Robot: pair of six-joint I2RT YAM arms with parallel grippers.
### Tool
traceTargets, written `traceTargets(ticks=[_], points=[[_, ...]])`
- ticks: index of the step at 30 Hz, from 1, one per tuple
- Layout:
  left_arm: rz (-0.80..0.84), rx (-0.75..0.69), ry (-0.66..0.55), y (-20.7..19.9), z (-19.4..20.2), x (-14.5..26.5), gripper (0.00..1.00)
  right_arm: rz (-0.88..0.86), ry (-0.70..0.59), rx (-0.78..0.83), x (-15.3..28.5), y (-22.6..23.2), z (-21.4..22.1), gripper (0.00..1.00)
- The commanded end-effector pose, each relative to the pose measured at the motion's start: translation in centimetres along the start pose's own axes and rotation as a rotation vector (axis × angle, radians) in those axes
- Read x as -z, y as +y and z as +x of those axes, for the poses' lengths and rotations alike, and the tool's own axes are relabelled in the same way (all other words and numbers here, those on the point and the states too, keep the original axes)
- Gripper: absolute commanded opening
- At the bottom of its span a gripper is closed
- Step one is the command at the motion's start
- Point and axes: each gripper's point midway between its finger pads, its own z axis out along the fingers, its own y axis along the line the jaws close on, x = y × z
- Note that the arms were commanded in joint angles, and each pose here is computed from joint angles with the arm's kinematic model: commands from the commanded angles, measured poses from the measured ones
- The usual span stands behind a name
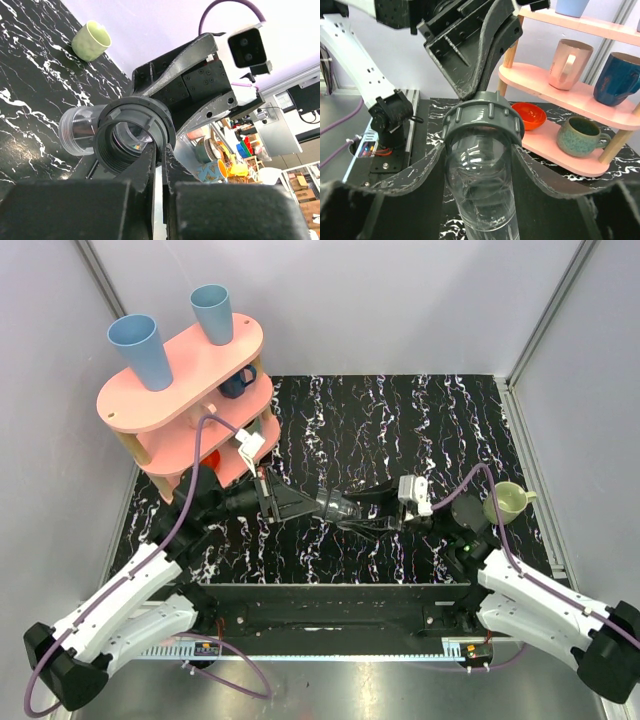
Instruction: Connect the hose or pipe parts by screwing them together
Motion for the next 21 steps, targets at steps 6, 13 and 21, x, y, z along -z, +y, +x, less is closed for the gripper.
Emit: traceTargets(ticks=[6, 13, 21], points=[[0.170, -0.383, -0.068, -0.8, 1.1, 1.4, 0.00, 0.062, -0.136, -0.158, -1.3, -1.1, -4.8, 0.00], [0.205, -0.771, -0.134, 0.4, 2.3, 2.9, 0.00, 0.011, -0.137, -0.309, -1.8, -0.2, -5.9, 0.00], [0.143, -0.983, -0.047, 3.1, 2.7, 2.4, 0.00, -0.059, -0.119, -0.462, -2.1, 1.2, -5.8, 0.00]])
